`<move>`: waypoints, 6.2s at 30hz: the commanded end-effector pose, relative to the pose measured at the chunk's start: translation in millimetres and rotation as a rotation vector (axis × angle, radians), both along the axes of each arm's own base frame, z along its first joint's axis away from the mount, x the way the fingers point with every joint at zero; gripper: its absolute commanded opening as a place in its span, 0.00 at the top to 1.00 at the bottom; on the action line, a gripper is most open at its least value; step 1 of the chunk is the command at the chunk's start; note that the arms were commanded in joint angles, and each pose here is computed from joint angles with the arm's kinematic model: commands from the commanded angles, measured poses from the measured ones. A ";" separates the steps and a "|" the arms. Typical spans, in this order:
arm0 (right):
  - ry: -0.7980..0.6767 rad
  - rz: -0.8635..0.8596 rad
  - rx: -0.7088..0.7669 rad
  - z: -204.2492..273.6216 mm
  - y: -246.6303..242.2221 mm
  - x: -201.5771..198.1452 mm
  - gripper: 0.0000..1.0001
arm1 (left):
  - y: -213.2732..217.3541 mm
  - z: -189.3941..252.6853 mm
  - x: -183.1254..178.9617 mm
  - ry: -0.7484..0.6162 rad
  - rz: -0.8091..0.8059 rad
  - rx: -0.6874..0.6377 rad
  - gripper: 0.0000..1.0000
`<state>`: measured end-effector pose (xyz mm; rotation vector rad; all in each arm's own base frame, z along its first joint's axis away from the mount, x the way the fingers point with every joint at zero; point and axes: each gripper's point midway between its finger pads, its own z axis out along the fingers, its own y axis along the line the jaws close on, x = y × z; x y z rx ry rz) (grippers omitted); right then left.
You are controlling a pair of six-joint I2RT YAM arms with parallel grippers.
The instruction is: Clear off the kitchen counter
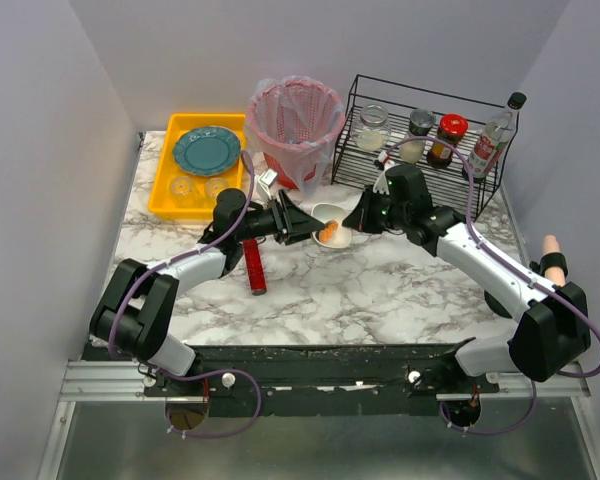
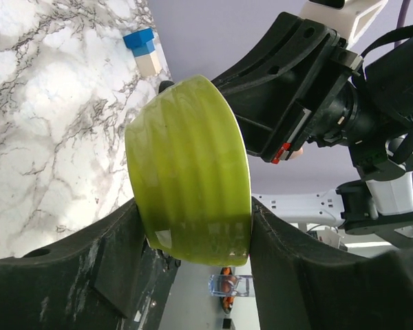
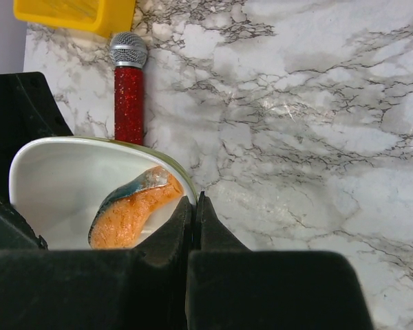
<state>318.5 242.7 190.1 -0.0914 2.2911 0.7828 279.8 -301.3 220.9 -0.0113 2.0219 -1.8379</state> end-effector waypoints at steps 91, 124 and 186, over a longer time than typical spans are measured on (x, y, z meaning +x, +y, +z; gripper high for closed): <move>-0.206 -0.218 0.091 80.4 -76.7 -55.9 0.36 | 112.8 100.8 306.1 -0.607 0.708 1.061 0.65; -0.156 -0.153 0.120 65.7 -56.9 -48.4 0.36 | 276.7 191.9 269.0 -0.504 0.809 0.260 0.67; -0.111 -0.148 0.094 44.9 -55.1 -44.1 0.35 | 346.3 -116.3 352.4 0.147 0.802 0.364 0.01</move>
